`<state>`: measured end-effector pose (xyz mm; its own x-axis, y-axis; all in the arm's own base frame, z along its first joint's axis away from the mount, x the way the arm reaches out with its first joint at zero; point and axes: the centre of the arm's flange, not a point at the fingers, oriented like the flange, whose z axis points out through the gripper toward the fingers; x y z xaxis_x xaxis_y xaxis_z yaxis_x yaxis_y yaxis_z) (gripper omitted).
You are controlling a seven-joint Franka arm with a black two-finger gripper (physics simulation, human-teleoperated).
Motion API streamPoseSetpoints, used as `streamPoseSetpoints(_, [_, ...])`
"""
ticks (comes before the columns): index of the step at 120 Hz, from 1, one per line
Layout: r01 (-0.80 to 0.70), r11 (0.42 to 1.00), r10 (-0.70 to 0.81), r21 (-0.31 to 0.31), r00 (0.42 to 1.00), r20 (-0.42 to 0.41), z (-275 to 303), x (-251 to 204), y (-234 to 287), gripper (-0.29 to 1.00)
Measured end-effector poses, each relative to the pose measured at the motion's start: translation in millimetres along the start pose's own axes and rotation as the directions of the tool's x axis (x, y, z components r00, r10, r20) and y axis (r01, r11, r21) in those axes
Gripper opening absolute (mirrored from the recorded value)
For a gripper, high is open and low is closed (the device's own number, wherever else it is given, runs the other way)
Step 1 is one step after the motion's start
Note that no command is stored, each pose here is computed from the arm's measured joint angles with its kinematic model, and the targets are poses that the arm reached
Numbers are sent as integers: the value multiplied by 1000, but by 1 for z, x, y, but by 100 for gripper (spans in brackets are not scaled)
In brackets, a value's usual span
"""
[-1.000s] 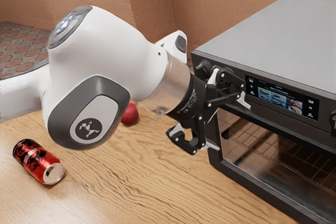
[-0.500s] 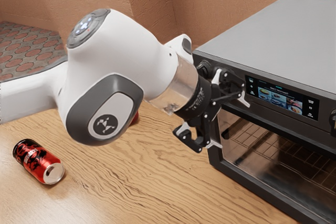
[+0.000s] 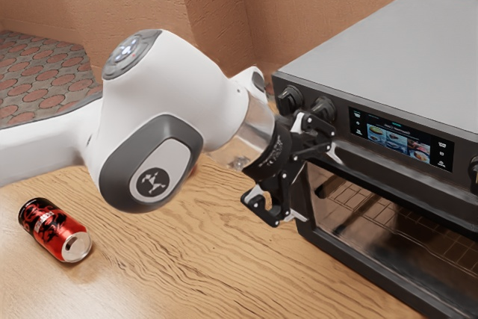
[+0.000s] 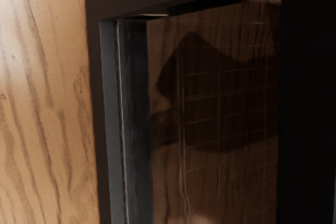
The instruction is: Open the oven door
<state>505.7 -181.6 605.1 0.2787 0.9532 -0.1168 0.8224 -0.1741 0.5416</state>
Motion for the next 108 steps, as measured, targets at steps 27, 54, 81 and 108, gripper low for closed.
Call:
streamPoseSetpoints(27, [-48, 998, 48, -28, 999, 4, -42, -33, -83, 70])
streamPoseSetpoints(54, [-45, 970, -10, -239, 974, -224, -163, -52, -117, 70])
streamPoseSetpoints(81, [-3, 994, 33, 106, 957, -289, -207, 149, 24, 70])
streamPoseSetpoints(108, [-45, 922, 111, 384, 982, -152, -149, 166, -29, 70])
